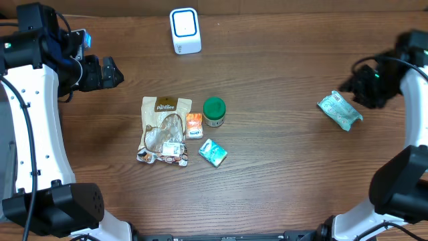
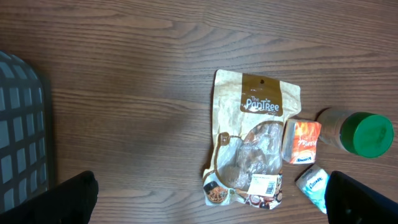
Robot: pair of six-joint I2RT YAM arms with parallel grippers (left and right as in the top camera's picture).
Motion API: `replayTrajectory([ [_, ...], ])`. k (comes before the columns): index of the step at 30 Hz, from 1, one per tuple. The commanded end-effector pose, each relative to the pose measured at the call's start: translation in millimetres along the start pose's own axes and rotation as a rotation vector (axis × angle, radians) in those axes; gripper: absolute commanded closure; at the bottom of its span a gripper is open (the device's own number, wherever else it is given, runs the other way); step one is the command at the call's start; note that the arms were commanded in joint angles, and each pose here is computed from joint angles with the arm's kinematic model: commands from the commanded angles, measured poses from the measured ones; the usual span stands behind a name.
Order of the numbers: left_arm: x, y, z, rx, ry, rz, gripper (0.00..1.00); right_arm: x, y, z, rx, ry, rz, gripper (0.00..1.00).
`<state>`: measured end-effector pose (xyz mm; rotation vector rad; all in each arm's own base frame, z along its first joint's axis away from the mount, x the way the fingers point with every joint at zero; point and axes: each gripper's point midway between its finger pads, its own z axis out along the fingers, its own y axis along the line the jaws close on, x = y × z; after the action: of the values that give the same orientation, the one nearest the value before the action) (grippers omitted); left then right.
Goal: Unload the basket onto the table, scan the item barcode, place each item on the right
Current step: 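Reach the right gripper to the Kleenex pack and grasp it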
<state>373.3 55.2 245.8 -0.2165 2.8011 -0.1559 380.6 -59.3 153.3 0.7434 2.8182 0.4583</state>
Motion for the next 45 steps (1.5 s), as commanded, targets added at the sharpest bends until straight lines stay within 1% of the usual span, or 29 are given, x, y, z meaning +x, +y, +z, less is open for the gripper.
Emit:
replayTrajectory([
  [1, -3.1, -3.2, -7.1, -0.002, -0.024, 0.039, 0.00, 34.3, 56.3, 4.0, -0.097, 0.085, -0.252, 0.48],
  [2, -3.1, -3.2, -7.1, -0.002, -0.024, 0.039, 0.00, 42.9, 62.1, 8.1, -0.096, 0.108, -0.276, 0.45],
  [3, -3.1, -3.2, -7.1, -0.002, -0.024, 0.039, 0.00, 61.7, 75.0, 17.3, -0.095, 0.157, -0.323, 0.44],
  [8, -3.1, -3.4, -7.1, -0.002, -0.024, 0.039, 0.00, 130.9, 112.9, 51.5, -0.105, 0.310, -0.480, 0.44],
  [10, -3.1, -3.2, -7.1, -0.002, -0.024, 0.039, 0.00, 159.2, 129.0, 66.2, -0.140, 0.360, -0.519, 0.45],
  [13, -3.1, -3.2, -7.1, -0.002, -0.024, 0.039, 0.00, 191.9, 143.2, 88.5, -0.159, 0.400, -0.528, 0.48],
  [18, -3.1, -3.2, -7.1, -0.002, -0.024, 0.039, 0.01, 231.8, 153.4, 124.5, -0.160, 0.413, -0.503, 0.50],
  [19, -3.0, -3.4, -7.1, -0.002, -0.024, 0.039, 0.01, 240.3, 156.7, 130.3, -0.176, 0.420, -0.492, 0.52],
  [21, -3.1, -3.2, -7.1, -0.002, -0.024, 0.039, 0.00, 254.4, 161.4, 138.2, -0.210, 0.437, -0.482, 0.54],
  [28, -3.1, -3.2, -7.1, -0.002, -0.024, 0.039, 0.00, 274.6, 160.6, 154.7, -0.224, 0.449, -0.427, 0.60],
  [33, -3.1, -3.2, -7.1, -0.002, -0.024, 0.039, 0.00, 279.4, 151.9, 164.1, -0.223, 0.452, -0.388, 0.62],
  [42, -3.1, -3.2, -7.1, -0.002, -0.024, 0.039, 0.00, 288.5, 156.3, 169.3, -0.247, 0.456, -0.366, 0.64],
  [45, -3.1, -3.2, -7.1, -0.002, -0.024, 0.039, 0.01, 288.5, 154.7, 172.1, -0.238, 0.454, -0.323, 0.67],
])
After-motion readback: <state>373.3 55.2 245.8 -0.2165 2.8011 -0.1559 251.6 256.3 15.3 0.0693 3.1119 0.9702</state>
